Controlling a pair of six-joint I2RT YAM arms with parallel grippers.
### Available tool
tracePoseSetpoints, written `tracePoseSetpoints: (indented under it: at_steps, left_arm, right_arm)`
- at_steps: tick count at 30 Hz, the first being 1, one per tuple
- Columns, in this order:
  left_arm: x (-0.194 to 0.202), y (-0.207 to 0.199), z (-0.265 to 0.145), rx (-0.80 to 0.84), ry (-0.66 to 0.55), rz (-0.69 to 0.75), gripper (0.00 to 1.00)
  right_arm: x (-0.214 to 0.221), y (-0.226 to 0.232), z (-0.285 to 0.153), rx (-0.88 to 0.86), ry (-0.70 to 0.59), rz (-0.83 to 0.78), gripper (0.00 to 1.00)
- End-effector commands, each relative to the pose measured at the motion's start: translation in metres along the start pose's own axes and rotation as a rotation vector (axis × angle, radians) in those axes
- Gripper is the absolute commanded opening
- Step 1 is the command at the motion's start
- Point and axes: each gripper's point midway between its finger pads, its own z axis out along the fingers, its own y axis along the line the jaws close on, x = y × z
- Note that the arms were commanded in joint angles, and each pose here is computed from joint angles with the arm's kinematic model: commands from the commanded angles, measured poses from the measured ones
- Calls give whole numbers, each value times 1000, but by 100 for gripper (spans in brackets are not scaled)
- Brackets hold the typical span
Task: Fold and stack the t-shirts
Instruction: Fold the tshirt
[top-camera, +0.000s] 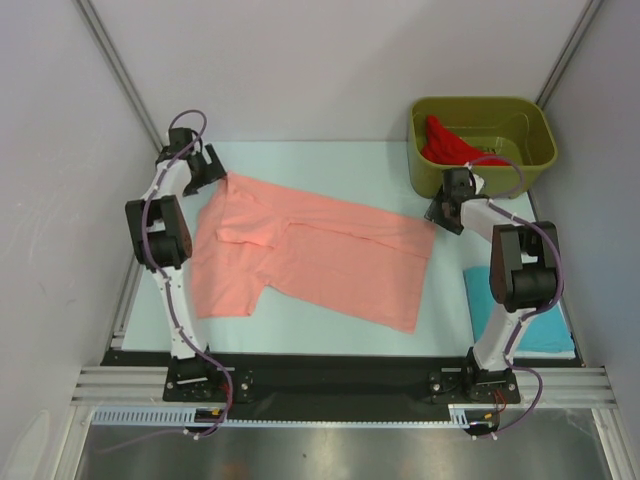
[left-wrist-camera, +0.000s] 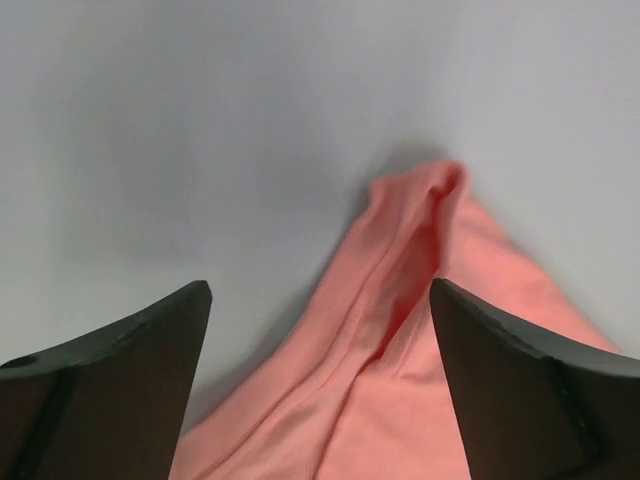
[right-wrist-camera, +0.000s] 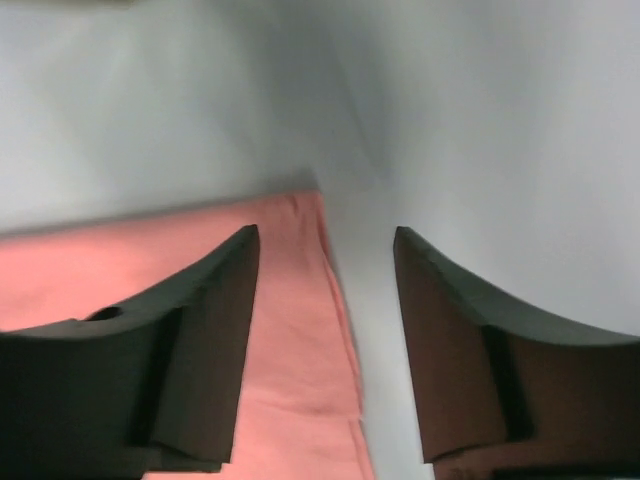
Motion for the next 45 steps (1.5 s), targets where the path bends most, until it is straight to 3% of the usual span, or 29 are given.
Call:
tracePoseSetpoints:
  at_steps: [1, 4, 5, 6, 7, 9, 10, 12, 13, 15, 16, 19, 24, 27, 30, 34, 39, 45]
  left_arm:
    - [-21, 18, -80, -146, -83, 23, 100]
    - [-4, 32, -109, -202, -68, 4, 100]
    - [10, 34, -126, -203, -62, -4, 99]
    - [17, 35, -137, -195, -61, -11, 97]
    - [48, 44, -139, -207, -1, -15, 96]
    - [55, 44, -169, -195, -36, -42, 91]
    - [86, 54, -169, -207, 22, -65, 90]
    - [100, 56, -190, -194, 9, -89, 85]
    - [126, 64, -192, -221, 48, -123, 81]
    - [144, 75, -208, -258, 49, -183, 71]
    - [168, 83, -209, -289, 87, -257, 69]
    - [202, 94, -221, -313, 133, -355, 68]
    - [226, 119, -249, -443, 116, -473, 57]
    - [231, 127, -251, -399, 80, -547, 56]
    - [216, 137, -237, -378, 82, -427, 48]
    - [207, 148, -227, -407, 102, -305, 50]
    - [223, 151, -209, -384, 173, -241, 45]
    - [228, 154, -207, -375, 179, -182, 48]
  right_arm:
    - [-4, -6, -35, 35, 38, -103, 64]
    - [13, -15, -65, 53, 109, -159, 74]
    - [29, -21, -76, 67, 138, -205, 82]
    - [25, -18, -93, 42, 111, -216, 85]
    - [28, -18, -103, 38, 108, -227, 86]
    - [52, -20, -122, 29, 147, -266, 85]
    - [56, -18, -139, -4, 142, -264, 83]
    - [93, -13, -154, -77, 222, -252, 76]
    - [101, -9, -167, -127, 227, -228, 68]
    - [129, -2, -182, -211, 293, -192, 62]
    - [156, 1, -189, -244, 351, -177, 60]
    - [179, 9, -211, -323, 354, -149, 54]
    - [218, 17, -229, -383, 428, -218, 51]
    - [226, 24, -235, -415, 434, -242, 51]
    - [234, 29, -234, -449, 456, -229, 51]
    - [244, 31, -232, -479, 485, -202, 51]
    - [252, 25, -230, -480, 501, -180, 51]
    - [251, 21, -228, -467, 490, -196, 51]
